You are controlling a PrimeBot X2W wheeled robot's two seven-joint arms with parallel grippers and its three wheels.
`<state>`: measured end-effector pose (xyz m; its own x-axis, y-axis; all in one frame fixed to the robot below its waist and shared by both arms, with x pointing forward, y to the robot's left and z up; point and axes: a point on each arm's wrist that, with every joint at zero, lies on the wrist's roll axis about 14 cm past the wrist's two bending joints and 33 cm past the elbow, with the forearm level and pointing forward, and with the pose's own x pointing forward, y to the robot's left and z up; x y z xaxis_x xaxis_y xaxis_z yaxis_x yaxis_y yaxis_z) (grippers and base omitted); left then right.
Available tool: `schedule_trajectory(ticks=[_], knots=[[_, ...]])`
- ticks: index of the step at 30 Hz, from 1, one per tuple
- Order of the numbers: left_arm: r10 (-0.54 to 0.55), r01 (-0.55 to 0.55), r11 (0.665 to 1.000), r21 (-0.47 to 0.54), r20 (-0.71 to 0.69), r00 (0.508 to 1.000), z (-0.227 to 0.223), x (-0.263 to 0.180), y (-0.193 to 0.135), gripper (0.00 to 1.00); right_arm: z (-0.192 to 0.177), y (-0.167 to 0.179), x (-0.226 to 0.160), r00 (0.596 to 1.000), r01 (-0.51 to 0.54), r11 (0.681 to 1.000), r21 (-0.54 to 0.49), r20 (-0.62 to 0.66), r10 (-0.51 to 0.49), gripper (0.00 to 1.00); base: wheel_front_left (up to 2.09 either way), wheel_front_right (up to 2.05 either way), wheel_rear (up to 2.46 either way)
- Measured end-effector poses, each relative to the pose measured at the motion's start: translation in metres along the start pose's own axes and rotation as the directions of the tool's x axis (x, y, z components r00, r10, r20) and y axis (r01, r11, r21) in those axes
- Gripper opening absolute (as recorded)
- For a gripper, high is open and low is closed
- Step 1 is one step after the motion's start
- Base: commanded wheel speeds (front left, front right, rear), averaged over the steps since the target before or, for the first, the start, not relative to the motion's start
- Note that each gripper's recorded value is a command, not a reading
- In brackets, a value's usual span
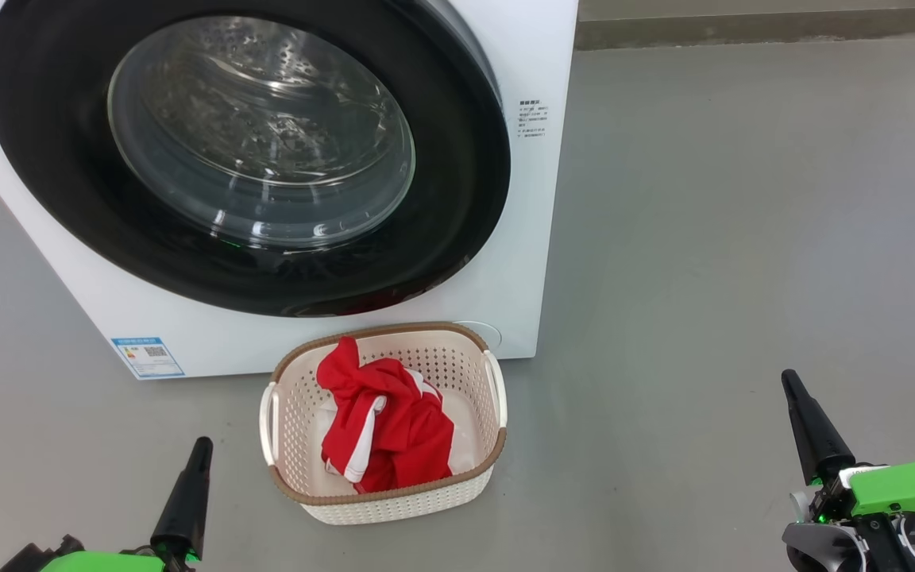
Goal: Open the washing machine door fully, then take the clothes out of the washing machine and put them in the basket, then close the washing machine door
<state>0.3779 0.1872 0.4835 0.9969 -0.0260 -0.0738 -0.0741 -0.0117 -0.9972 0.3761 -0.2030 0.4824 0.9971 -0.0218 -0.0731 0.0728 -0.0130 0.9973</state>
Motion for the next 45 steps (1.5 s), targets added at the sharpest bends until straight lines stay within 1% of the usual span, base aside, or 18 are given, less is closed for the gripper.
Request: schedule_trajectory(ticks=[45], knots=[[0.000, 0.000, 1.000, -0.002, -0.001, 1.000, 0.0003, -0.0001, 0.0000, 0.00, 0.0006, 0.0000, 0.0000, 1.000, 0.000, 1.000, 0.000, 0.002, 0.000, 0.00, 0.00, 0.00, 0.00]])
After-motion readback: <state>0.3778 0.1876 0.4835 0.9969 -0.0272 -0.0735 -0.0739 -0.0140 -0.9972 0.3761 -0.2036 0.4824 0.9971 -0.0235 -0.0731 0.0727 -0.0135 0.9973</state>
